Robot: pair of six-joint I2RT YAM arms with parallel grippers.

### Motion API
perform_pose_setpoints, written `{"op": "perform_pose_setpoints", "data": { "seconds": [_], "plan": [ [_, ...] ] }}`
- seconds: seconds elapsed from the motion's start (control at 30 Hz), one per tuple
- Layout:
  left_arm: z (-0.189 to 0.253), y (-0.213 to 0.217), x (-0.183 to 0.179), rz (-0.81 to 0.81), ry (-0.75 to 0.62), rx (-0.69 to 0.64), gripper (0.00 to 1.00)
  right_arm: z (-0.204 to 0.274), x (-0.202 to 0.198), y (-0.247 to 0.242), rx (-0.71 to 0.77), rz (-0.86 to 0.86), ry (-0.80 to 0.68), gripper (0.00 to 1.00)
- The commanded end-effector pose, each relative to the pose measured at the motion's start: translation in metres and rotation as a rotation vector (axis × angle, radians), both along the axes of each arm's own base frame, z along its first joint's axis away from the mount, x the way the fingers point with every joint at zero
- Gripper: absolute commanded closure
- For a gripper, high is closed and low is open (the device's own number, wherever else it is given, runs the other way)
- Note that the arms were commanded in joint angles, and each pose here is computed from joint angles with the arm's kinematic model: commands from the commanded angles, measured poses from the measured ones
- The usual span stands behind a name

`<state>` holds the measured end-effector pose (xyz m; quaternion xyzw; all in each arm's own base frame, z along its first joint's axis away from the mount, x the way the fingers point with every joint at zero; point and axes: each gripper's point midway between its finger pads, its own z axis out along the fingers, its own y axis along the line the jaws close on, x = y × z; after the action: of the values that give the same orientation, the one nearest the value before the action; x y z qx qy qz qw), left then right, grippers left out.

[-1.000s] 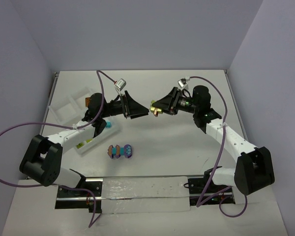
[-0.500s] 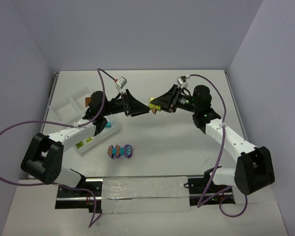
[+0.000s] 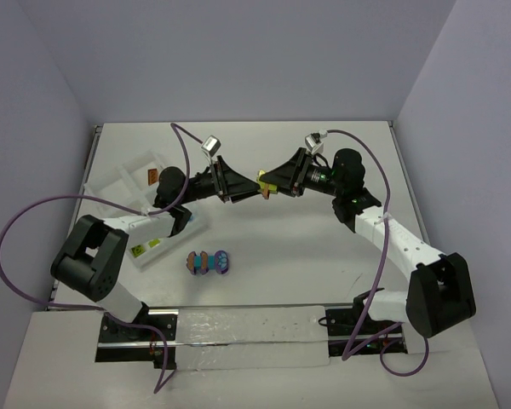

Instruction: Sort the legos into containers by color

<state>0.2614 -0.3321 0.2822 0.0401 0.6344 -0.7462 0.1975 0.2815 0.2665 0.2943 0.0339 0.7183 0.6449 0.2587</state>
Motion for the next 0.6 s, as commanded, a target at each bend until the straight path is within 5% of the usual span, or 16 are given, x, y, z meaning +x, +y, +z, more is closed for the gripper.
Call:
{"op": "perform_pose_setpoints", "data": {
  "seconds": [0.0,0.57],
  "plan": [
    [0.024,0.004,-0.002,0.027,-0.111,-0.044,0.44,0.011,-0.004,0.003,0.016,0.019,-0.058,1.0],
    [0.036,0.002,0.0,0.025,-0.131,-0.04,0.51,0.006,-0.004,0.004,-0.001,0.017,-0.058,1.0]
  ]
}}
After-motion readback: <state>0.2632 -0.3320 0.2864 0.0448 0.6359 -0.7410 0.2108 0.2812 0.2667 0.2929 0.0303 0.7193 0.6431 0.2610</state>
